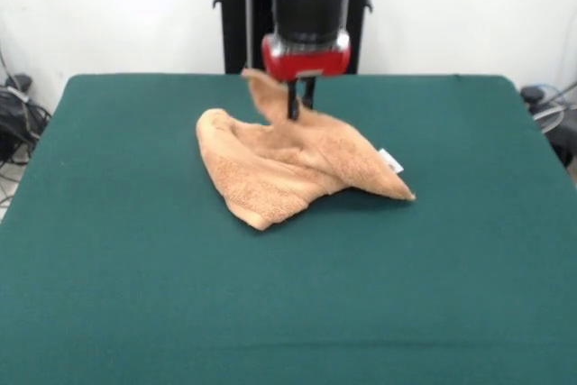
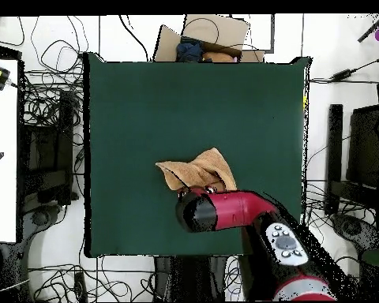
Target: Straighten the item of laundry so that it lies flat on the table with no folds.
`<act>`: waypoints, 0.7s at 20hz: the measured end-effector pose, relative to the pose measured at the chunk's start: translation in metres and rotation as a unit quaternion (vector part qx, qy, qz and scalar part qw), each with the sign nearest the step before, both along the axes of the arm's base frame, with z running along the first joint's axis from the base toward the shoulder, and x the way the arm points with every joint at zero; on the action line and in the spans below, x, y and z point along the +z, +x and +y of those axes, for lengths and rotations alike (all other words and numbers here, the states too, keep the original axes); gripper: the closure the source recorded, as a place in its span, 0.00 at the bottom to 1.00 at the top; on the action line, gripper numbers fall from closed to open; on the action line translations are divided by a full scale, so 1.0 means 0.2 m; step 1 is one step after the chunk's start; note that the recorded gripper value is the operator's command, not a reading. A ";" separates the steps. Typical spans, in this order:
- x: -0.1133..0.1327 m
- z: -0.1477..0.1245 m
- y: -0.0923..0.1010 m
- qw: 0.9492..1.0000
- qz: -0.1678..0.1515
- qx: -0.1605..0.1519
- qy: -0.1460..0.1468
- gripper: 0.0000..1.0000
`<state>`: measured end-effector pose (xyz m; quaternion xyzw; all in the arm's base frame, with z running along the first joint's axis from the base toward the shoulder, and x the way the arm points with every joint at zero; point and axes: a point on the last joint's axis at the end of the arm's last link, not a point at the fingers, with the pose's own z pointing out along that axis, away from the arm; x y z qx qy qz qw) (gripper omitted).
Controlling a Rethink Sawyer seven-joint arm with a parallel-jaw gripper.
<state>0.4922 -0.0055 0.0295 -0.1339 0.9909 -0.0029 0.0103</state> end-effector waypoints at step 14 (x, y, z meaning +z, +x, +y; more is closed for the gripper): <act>0.08 -0.01 -0.22 0.999 0.030 -0.003 -0.025 1.00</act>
